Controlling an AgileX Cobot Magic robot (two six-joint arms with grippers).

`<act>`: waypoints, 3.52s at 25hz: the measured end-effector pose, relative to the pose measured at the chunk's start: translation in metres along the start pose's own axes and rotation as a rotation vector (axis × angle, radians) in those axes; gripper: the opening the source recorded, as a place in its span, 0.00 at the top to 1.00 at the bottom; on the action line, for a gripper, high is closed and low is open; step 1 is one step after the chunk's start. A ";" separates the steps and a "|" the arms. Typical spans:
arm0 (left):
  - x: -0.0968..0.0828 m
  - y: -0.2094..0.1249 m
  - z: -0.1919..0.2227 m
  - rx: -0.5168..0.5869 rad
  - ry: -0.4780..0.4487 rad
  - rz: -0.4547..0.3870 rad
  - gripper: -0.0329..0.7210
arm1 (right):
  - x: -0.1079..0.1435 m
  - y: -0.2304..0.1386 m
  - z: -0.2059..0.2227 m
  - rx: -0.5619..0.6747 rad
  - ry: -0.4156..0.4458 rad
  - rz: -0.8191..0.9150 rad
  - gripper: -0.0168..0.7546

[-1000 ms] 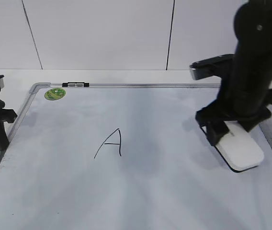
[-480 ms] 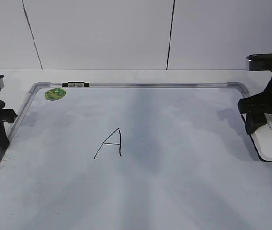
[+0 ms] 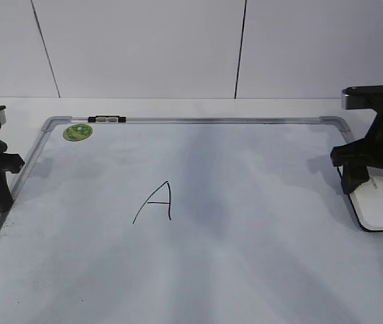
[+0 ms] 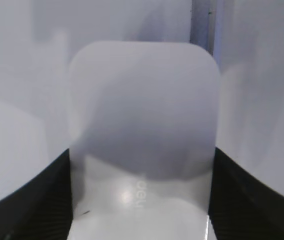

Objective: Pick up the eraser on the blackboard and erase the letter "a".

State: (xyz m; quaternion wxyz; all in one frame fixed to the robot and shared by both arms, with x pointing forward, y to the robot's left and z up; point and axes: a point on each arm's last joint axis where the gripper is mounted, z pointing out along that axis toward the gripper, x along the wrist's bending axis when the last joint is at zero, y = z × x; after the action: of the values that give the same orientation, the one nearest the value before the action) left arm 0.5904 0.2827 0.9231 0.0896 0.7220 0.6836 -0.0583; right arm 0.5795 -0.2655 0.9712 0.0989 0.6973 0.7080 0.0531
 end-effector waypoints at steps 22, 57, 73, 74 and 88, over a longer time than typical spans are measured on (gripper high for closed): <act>0.000 0.000 0.000 0.000 0.000 0.000 0.85 | 0.001 0.002 0.017 0.017 -0.010 -0.011 0.23; -0.008 0.028 -0.037 0.005 -0.020 0.050 0.50 | -0.006 0.000 -0.052 -0.010 -0.019 -0.011 0.16; -0.039 -0.013 -0.137 -0.144 -0.040 0.080 0.51 | -0.014 -0.030 -0.118 -0.057 -0.001 -0.027 0.18; -0.043 -0.018 -0.140 -0.150 -0.042 0.089 0.51 | -0.015 -0.033 -0.123 -0.063 -0.001 -0.029 0.18; -0.066 -0.122 -0.150 -0.146 -0.065 0.140 0.53 | -0.022 -0.126 -0.141 -0.073 0.030 -0.051 0.20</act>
State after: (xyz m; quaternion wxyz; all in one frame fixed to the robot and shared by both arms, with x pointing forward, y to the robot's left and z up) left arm 0.4591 0.2554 1.0775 0.1679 0.7573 0.6306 -0.0252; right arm 0.4267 -0.2817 1.0836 0.1148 0.6739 0.7247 0.0868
